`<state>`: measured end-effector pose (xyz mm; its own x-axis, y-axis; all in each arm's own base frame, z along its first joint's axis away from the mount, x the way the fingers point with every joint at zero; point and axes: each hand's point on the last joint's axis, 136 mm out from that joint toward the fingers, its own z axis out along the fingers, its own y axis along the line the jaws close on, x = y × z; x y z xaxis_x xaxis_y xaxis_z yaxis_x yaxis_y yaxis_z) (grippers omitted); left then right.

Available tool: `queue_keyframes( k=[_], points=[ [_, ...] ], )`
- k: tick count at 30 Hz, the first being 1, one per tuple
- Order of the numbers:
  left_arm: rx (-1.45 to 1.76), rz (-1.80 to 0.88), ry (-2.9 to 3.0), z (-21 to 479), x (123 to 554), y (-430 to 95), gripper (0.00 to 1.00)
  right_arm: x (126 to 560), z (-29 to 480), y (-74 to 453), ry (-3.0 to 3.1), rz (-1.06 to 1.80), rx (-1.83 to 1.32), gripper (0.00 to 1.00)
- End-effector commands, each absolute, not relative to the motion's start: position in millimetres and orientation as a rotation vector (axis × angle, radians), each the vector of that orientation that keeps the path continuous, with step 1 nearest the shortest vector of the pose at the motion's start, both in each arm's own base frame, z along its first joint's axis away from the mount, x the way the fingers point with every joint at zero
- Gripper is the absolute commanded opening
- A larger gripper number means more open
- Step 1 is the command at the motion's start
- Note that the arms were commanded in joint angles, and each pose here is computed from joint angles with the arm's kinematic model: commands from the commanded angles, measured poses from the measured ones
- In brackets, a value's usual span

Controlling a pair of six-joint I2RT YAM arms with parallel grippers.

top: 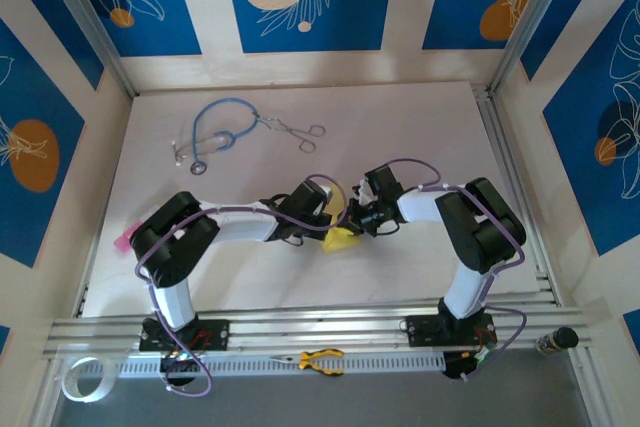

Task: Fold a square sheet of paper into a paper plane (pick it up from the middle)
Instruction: Fold the triangle a second time at the center of the table.

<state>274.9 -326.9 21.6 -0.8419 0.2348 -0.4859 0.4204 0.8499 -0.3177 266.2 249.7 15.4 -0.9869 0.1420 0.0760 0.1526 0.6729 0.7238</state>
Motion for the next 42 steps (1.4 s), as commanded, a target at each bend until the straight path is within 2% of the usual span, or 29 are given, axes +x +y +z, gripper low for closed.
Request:
queue_keyframes(
  k=[1, 8, 20, 31, 38, 42],
  points=[
    [0.490, -0.506, 2.681, -1, 266, -308, 0.01, 264, 17, 241, -2.857, -1.229, -0.293, 0.00],
    [0.492, -0.500, 2.686, -2, 266, -307, 0.01, 286, 50, 253, -2.858, -1.361, -0.222, 0.00],
    [0.494, -0.495, 2.690, -3, 266, -306, 0.01, 293, -1, 226, -2.899, -1.154, -0.416, 0.00],
    [0.501, -0.500, 2.691, -2, 267, -307, 0.01, 315, 47, 239, -2.869, -1.393, -0.306, 0.00],
    [0.504, -0.500, 2.693, -2, 267, -307, 0.01, 302, -3, 220, -2.900, -1.173, -0.411, 0.00],
    [0.504, -0.496, 2.693, -2, 267, -306, 0.01, 302, -9, 208, -2.954, -1.121, -0.447, 0.00]
  ],
)
